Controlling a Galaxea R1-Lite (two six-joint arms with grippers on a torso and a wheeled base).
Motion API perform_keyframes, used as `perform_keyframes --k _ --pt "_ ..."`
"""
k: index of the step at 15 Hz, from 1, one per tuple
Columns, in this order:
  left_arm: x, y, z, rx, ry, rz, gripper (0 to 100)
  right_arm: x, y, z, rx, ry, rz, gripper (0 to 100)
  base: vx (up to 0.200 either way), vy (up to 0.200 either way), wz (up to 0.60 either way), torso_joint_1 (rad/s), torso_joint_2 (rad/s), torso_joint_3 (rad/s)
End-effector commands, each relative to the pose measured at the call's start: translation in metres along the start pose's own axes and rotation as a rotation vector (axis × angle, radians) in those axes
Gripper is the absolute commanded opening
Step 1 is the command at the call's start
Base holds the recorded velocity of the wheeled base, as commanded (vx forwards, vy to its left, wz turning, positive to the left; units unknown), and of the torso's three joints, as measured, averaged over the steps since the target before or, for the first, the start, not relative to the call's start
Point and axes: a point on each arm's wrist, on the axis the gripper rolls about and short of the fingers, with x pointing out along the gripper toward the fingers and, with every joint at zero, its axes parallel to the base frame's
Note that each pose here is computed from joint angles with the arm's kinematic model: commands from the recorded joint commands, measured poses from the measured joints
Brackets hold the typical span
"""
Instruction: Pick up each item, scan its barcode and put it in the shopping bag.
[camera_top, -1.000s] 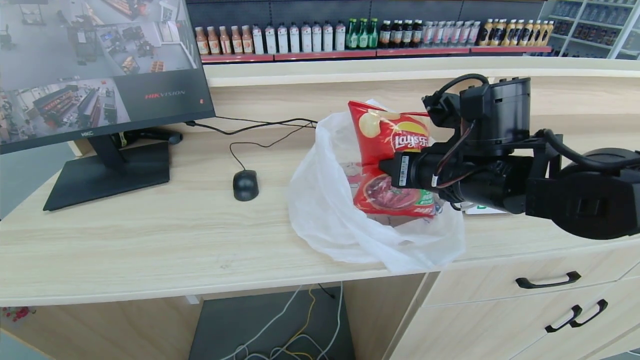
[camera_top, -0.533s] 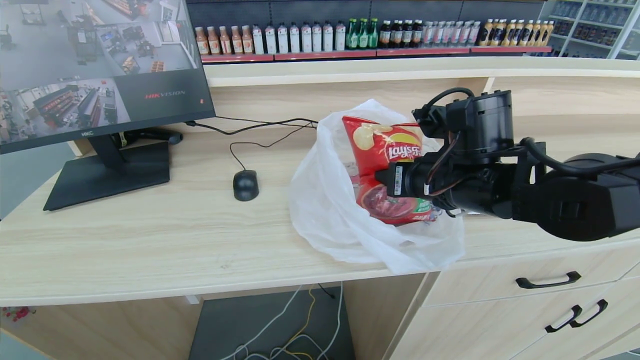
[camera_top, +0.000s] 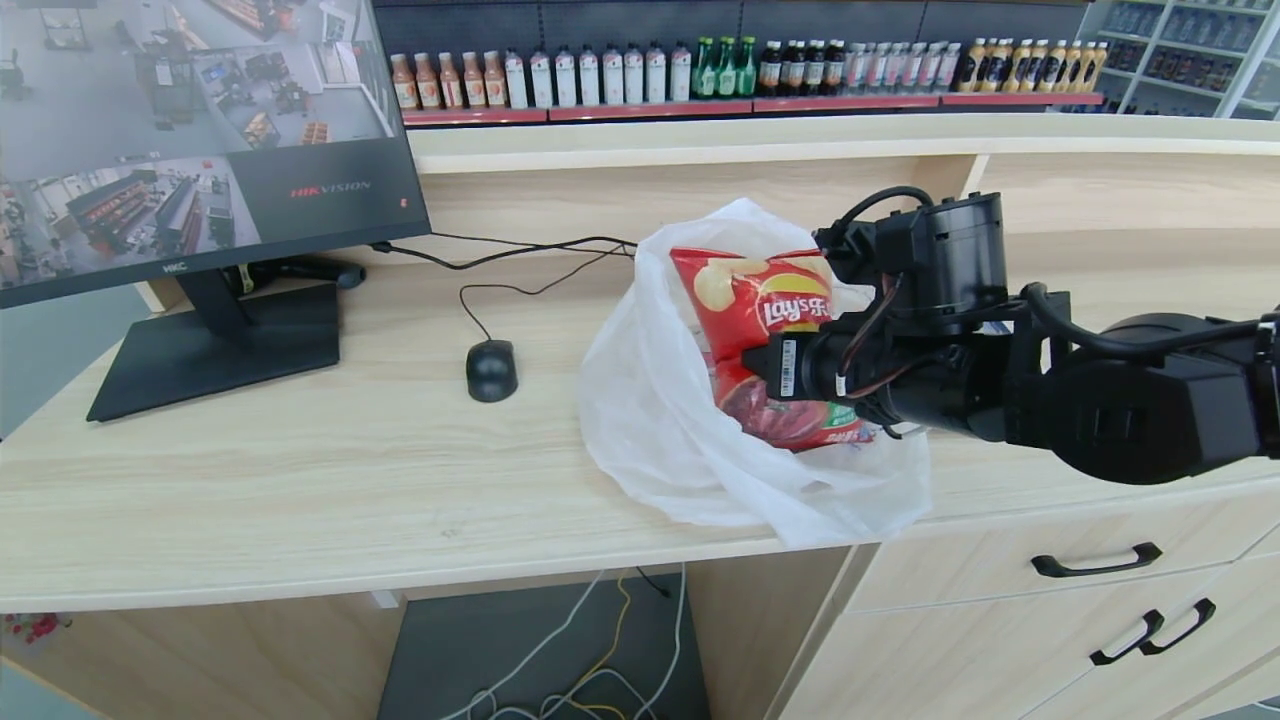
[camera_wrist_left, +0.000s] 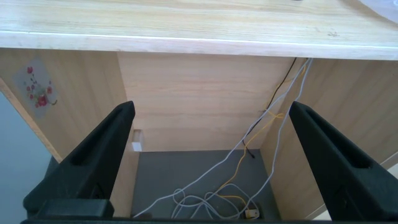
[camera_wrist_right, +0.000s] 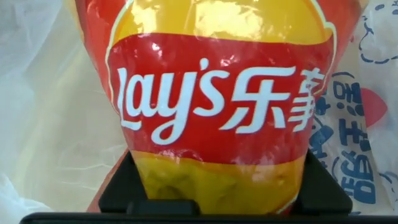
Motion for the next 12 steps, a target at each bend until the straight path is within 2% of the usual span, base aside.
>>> perform_keyframes --k 1,12 --pt "0.0 0.0 0.0 0.0 -0.001 0.0 100 0.001 0.0 -0.001 0.0 0.001 -0.003 100 0.0 0.0 0.0 0.0 0.0 0.0" --pt "0.0 0.0 0.0 0.0 -0.001 0.002 100 -0.02 -0.002 0.009 0.008 -0.043 0.005 100 0.0 0.0 0.0 0.0 0.0 0.0"
